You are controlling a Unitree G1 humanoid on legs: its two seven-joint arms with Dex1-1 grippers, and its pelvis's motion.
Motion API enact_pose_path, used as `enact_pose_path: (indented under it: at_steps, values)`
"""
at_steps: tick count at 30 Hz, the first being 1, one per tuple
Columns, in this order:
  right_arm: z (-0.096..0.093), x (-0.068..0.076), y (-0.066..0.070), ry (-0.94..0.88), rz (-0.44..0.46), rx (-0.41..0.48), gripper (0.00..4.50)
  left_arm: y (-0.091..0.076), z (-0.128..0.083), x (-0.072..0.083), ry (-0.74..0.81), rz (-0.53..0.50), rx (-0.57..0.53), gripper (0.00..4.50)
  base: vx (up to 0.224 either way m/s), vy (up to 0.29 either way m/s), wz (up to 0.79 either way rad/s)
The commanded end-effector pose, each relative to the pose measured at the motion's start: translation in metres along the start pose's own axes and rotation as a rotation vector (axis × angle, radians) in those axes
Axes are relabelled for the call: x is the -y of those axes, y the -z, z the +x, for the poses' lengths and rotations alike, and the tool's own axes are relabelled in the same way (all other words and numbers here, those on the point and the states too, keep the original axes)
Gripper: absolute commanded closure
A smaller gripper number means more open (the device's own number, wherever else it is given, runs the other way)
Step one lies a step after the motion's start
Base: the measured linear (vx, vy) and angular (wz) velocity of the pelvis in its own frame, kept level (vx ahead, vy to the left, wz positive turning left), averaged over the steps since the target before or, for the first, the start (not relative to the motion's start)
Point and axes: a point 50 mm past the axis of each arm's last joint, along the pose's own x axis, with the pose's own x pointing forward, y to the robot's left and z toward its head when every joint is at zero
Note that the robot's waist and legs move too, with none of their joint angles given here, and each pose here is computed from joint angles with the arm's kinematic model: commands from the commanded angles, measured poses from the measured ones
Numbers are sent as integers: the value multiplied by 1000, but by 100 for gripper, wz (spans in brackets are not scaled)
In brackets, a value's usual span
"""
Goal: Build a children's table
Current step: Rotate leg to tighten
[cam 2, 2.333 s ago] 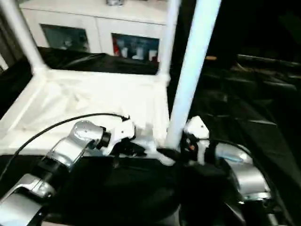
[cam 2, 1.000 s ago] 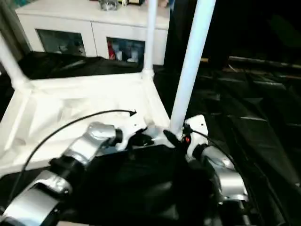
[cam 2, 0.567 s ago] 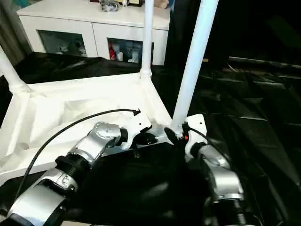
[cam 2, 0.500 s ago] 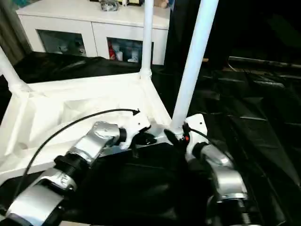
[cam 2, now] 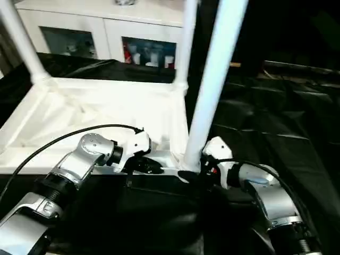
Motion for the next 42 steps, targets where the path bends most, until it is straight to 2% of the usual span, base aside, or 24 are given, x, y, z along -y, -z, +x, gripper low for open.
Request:
enact_pose_path:
  at_steps: [1, 5, 7, 10, 19, 23, 26, 28, 31, 34, 37, 38, 42]
  values:
    - [1, 1, -3, -10, -5, 15, 94, 8, 6, 10, 63, -47, 28, 450, 0, 0, 0]
    - [4, -3, -1, -51, 8, 11, 126, 7, 5, 11, 68, -48, 30, 450, 0, 0, 0]
    - [4, -2, 0, -53, 8, 9, 126, 6, 5, 10, 64, -47, 32, 450, 0, 0, 0]
    - [4, -1, 0, -48, 12, 14, 164, 5, 6, 10, 61, -46, 32, 450, 0, 0, 0]
    - [5, 0, 1, -35, 34, 26, 178, 7, 5, 11, 59, -59, 32, 450, 0, 0, 0]
    - [8, 3, 6, 72, 92, 41, 178, 8, 9, 7, -10, -82, 33, 450, 0, 0, 0]
    - [27, 3, 19, 288, 200, 24, 178, 3, 29, -3, -184, -124, 19, 450, 0, 0, 0]
    - [40, -2, 21, 359, 237, 22, 178, -1, 42, -8, -269, -149, 14, 450, 0, 0, 0]
    - [51, -6, 18, 400, 257, 26, 178, -6, 52, -10, -322, -169, 12, 450, 0, 0, 0]
    - [71, -16, 8, 404, 251, 40, 178, -16, 68, -8, -326, -150, 7, 450, 0, 0, 0]
    - [76, -20, 3, 383, 234, 62, 178, -19, 71, -6, -302, -126, 7, 450, 0, 0, 0]
    - [76, -21, -1, 374, 252, 98, 122, -19, 71, -6, -289, -120, 9, 450, 0, 0, 0]
    - [71, -19, -3, 347, 269, 118, 87, -17, 68, -6, -271, -126, 16, 450, 0, 0, 0]
